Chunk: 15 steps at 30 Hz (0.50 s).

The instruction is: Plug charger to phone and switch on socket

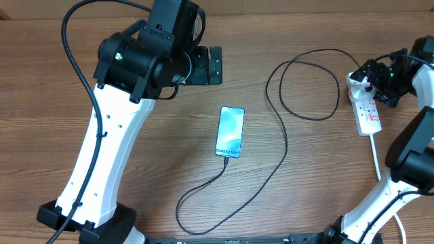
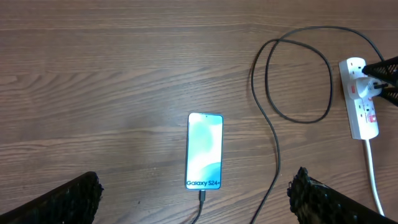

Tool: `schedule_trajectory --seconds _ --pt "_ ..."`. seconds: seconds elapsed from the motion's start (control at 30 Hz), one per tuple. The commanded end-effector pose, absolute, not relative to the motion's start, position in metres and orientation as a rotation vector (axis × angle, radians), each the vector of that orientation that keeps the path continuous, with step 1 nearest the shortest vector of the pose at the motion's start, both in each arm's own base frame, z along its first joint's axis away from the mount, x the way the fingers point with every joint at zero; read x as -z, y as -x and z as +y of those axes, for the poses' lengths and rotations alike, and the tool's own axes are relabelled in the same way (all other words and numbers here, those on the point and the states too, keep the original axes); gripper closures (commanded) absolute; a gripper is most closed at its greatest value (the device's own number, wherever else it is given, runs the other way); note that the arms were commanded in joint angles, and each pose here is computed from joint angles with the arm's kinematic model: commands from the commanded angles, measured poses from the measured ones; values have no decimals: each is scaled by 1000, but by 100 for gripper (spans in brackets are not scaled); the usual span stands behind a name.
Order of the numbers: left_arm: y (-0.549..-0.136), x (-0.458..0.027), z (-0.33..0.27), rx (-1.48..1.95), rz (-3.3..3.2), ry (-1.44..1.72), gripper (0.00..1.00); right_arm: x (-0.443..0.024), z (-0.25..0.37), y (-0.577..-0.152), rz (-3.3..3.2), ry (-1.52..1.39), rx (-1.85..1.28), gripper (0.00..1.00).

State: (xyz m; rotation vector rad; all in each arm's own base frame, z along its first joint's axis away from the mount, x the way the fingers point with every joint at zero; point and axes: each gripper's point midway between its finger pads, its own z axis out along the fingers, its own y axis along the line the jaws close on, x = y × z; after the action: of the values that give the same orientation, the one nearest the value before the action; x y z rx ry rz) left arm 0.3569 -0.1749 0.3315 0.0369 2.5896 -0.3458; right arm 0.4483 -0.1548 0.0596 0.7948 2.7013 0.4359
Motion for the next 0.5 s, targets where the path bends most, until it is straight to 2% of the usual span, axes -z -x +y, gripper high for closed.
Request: schedule_trajectory --seconds 0.0,0.47 --pt "-359 -330 -173 319 2586 -45 0 -49 -153 -448 2721 -780 -433 0" --pt "-359 -330 -173 318 2587 -45 0 -37 -163 -444 2751 -808 -346 0"
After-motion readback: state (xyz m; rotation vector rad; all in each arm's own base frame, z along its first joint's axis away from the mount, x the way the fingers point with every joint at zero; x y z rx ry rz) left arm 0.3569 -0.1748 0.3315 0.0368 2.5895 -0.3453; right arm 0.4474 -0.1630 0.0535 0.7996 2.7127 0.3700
